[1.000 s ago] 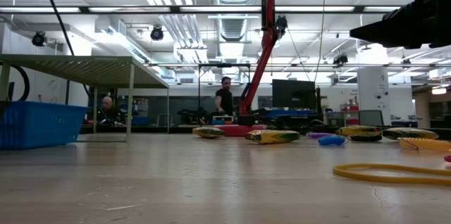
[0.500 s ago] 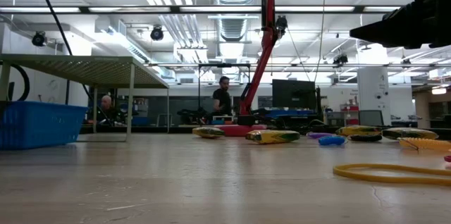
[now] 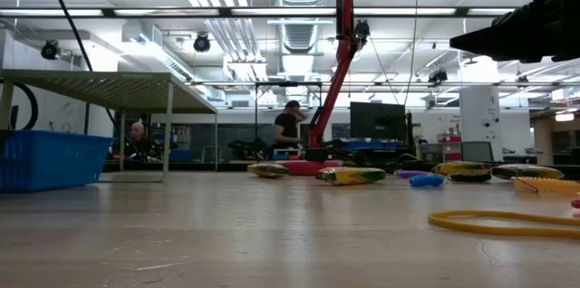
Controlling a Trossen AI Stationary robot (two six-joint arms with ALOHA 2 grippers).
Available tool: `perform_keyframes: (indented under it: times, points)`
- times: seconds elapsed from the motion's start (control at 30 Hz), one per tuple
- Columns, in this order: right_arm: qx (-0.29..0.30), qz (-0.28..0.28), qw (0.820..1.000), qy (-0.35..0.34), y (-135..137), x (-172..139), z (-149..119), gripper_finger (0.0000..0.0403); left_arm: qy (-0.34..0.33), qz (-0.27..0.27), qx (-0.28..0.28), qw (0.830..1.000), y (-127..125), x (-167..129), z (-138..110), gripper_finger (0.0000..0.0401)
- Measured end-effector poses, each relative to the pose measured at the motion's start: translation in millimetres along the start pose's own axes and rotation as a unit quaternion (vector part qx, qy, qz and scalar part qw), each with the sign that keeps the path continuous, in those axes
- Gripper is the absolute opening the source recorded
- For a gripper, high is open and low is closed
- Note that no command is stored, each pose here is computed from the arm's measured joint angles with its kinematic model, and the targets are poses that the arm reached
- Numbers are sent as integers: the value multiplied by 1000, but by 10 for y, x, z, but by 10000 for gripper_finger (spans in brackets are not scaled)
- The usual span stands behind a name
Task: Pick & Place Office Desk Supplies
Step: Put the yellow rubber band into the yellow bin
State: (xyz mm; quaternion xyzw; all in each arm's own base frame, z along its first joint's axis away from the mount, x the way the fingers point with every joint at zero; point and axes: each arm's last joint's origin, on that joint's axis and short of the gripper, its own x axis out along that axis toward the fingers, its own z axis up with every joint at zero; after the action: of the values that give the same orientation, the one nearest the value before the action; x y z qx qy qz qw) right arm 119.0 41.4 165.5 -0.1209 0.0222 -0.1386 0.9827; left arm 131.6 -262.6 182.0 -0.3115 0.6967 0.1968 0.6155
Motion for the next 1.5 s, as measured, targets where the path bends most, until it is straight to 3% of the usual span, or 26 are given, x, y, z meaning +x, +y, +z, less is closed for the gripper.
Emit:
perform_keyframes:
  times: [0.23,0.57,0.73,1.17,1.5]
  points:
    - [0,0,1000,0,0,0,0,8,0,0,-7,1000,18,36,10,20]
    - [0,0,1000,0,0,0,1,8,1,-17,-3,1000,-10,31,3,109]
    - [0,0,1000,0,0,0,0,8,1,-17,-2,1000,-10,31,4,132]
    - [0,0,1000,0,0,0,1,8,3,-24,0,1000,-25,-7,-4,135]
    - [0,0,1000,0,0,0,0,8,1,-97,15,995,31,-426,-28,135]
